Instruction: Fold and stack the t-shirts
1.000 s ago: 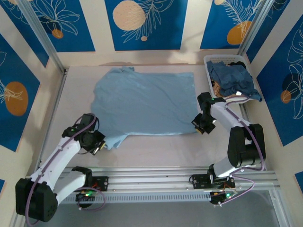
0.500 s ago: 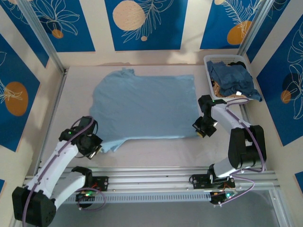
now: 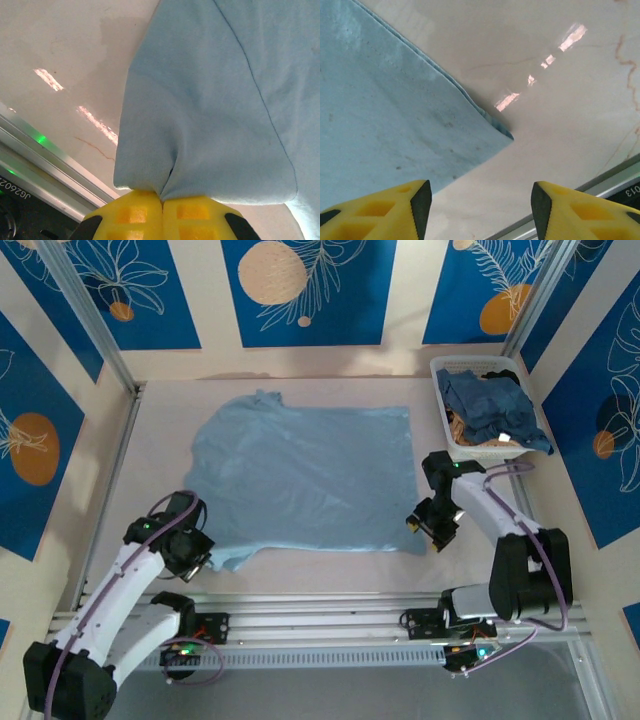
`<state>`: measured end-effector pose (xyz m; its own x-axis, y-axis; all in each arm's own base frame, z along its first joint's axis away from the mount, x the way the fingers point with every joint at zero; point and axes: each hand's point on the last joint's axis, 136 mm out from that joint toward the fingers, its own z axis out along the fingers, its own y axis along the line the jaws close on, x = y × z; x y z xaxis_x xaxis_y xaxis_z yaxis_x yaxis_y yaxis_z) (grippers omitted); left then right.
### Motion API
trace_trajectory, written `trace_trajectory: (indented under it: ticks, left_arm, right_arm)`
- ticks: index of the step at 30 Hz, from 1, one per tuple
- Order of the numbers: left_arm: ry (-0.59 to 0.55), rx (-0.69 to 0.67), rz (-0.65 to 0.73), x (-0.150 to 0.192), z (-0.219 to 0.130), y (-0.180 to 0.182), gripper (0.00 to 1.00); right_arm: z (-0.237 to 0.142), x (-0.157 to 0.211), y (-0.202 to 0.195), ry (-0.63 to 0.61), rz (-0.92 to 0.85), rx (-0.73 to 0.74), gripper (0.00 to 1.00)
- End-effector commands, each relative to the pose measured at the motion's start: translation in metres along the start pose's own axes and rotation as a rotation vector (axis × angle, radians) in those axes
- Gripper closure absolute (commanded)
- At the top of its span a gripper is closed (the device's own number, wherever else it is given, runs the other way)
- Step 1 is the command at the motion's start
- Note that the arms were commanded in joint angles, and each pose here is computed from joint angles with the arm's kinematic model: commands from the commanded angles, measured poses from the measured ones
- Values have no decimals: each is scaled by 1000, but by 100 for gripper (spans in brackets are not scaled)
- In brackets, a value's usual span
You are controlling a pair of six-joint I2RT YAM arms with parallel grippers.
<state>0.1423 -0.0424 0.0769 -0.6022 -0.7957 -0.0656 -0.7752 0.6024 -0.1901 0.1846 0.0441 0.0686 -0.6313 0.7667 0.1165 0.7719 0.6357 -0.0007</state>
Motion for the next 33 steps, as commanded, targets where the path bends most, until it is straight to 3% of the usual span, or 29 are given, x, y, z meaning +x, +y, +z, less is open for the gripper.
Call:
trace_trajectory:
  ticks: [1, 5, 14, 33]
  left_arm:
    - [-2, 4, 27, -1, -7, -6, 100]
    - [-2, 7, 41, -1, -6, -6, 100]
    - [0, 13, 58, 0, -8, -6, 100]
    - [-11, 35, 37, -1, -9, -8, 100]
  right_arm:
    - [3, 23, -27, 52, 82, 58, 51]
    - [19, 25, -23, 77, 103, 7, 59]
    - [39, 7, -5, 80, 124, -15, 58]
    - [57, 15, -16, 140, 159, 65, 57]
